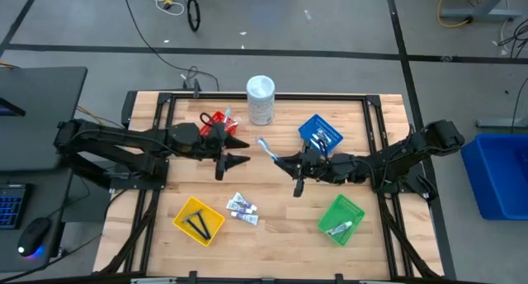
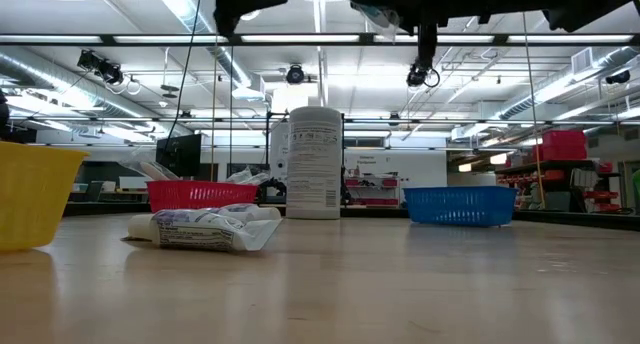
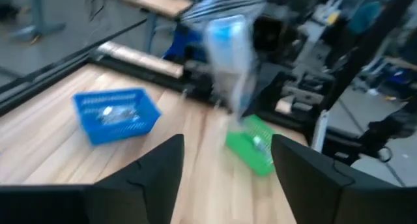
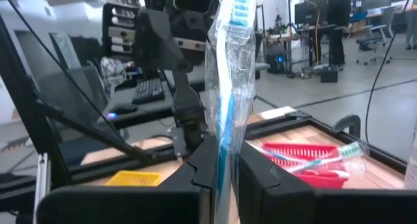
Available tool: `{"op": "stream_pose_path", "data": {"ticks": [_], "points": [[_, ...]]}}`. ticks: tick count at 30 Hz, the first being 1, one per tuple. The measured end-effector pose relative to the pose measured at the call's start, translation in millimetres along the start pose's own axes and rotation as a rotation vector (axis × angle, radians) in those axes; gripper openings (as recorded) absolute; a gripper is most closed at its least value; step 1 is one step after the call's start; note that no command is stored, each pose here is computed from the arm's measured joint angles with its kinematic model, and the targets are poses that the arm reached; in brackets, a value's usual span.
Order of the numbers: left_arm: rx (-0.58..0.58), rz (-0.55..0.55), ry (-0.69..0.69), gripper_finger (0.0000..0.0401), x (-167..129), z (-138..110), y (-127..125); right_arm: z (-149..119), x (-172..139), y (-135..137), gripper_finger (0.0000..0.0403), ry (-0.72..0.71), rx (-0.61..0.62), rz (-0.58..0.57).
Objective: Pick & Place Travel size toiletries
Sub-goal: Put the blue toothbrush into the orange basket
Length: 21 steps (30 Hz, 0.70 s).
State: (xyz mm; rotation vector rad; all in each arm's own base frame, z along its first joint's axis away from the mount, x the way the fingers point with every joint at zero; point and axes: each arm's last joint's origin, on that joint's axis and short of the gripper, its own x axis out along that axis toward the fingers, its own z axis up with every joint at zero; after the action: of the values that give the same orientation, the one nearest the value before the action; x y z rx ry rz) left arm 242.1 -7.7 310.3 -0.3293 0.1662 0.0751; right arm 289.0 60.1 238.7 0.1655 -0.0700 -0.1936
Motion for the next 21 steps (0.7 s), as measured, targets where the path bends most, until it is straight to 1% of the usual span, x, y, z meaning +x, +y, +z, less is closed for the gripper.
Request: {"op": "stream_pose_path", "data": {"ticks": [4,8,14,21], "points": [[0.0,-0.079,-0.083,0.0253,14.5,3.2,-4.0,2.4,0.0,0.3,0.0036,-0.023,0.011,0.004],[0.025,-0.127,-0.157,0.0248,31.6,1.7,-6.5,2.8,0.0,0.4,0.0035,-0.027,0.013,0.004],[0.02,-0.132,-0.202,0.0228,47.7,-3.9,-5.8,3.4,-0.1,0.5,0.0035,-0.032,0.049,0.006],[0.023,-0.09,-0.251,0.02,49.7,-2.1,-5.0,3.4,-0.3,1.5,0.0035,-0.031,0.057,0.026]]}}
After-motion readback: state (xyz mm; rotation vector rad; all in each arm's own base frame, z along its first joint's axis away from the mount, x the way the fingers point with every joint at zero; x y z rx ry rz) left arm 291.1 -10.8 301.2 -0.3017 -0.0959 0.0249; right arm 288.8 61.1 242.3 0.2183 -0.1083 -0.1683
